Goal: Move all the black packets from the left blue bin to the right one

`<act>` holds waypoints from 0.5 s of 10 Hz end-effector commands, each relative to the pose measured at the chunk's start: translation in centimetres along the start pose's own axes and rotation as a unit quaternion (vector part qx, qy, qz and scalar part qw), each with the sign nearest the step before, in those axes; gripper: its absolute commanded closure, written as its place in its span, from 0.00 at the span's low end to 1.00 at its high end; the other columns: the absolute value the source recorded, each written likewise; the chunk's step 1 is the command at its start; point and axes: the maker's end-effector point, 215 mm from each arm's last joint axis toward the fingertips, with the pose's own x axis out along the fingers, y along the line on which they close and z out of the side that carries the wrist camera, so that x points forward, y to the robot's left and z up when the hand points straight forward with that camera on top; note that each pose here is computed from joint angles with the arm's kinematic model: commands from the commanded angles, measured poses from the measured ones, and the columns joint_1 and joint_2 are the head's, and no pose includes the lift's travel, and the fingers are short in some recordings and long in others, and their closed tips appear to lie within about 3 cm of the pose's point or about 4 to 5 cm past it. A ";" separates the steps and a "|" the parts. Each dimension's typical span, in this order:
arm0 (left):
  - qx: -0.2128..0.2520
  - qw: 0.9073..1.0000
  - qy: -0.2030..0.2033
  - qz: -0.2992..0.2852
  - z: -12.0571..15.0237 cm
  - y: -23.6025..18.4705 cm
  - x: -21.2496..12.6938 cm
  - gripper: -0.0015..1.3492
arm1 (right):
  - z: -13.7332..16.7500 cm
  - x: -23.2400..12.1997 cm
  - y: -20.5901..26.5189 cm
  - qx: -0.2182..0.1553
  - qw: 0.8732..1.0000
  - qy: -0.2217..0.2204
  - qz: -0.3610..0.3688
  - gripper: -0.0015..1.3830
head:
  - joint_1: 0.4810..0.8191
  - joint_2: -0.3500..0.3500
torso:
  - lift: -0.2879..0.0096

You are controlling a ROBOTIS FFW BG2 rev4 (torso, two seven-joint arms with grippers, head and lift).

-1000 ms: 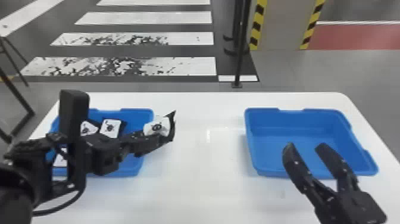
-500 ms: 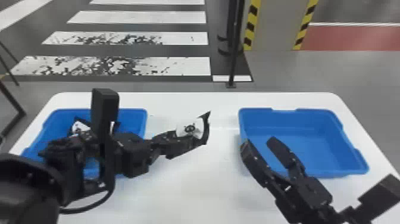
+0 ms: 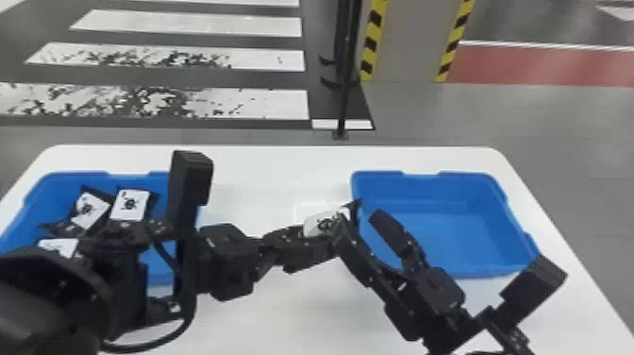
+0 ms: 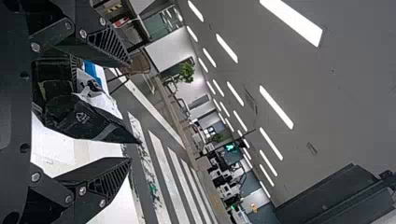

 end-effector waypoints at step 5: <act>-0.003 1.000 -0.003 -0.017 0.0 -1.3 0.5 0.89 | -0.9 0.3 -0.5 0.018 1.000 -0.001 0.003 0.92 | 0.63 0.37 | 0.35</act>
